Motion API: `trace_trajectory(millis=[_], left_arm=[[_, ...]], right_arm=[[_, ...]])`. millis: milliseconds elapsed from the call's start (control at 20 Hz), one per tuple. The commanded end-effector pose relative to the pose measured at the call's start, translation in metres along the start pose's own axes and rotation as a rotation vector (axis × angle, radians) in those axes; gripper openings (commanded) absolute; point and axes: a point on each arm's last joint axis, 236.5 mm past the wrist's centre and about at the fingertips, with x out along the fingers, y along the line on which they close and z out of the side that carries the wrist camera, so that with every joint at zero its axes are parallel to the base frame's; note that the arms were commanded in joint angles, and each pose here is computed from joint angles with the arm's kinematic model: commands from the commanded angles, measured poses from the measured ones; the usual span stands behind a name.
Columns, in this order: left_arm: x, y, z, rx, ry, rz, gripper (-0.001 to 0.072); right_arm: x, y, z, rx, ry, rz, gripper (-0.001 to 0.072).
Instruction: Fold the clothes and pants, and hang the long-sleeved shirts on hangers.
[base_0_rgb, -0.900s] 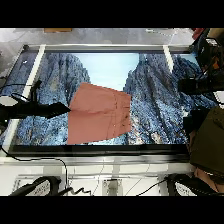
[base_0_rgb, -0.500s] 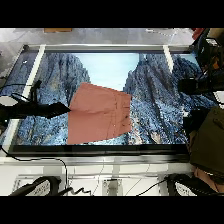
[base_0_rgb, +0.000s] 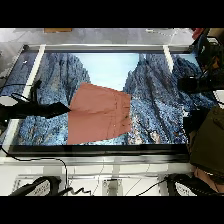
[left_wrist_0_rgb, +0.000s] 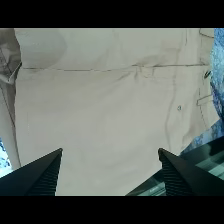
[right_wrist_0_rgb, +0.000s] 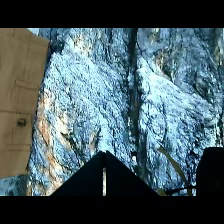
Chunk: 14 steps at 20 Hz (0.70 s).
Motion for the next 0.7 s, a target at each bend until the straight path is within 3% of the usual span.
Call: trace_trajectory(millis=[0, 250, 350, 400, 450, 650], left_arm=[[0.001, 0.003, 0.003, -0.004, -0.010, 0.008, 0.0697], [0.005, 0.026, -0.013, -0.008, 0.061, 0.085, 0.0670], [0.001, 0.029, -0.014, -0.037, 0.064, 0.089, 0.0491], [-0.002, 0.031, -0.011, -0.040, 0.051, 0.093, 0.0458], [-0.009, 0.033, -0.003, -0.041, 0.029, 0.100, 0.0458], [-0.070, 0.035, 0.044, 0.009, -0.154, 0.168, 0.0454]], right_arm=[[-0.001, 0.002, 0.023, 0.002, -0.096, 0.006, 0.0020], [0.002, -0.003, 0.023, -0.015, -0.091, -0.011, 0.0018], [0.016, -0.013, -0.004, -0.137, 0.039, -0.048, 0.0017], [0.030, -0.015, -0.026, -0.222, 0.131, -0.029, 0.0018], [0.046, -0.010, -0.052, -0.269, 0.216, 0.025, 0.0017], [0.102, 0.050, -0.169, -0.160, 0.478, 0.412, 0.0018]])
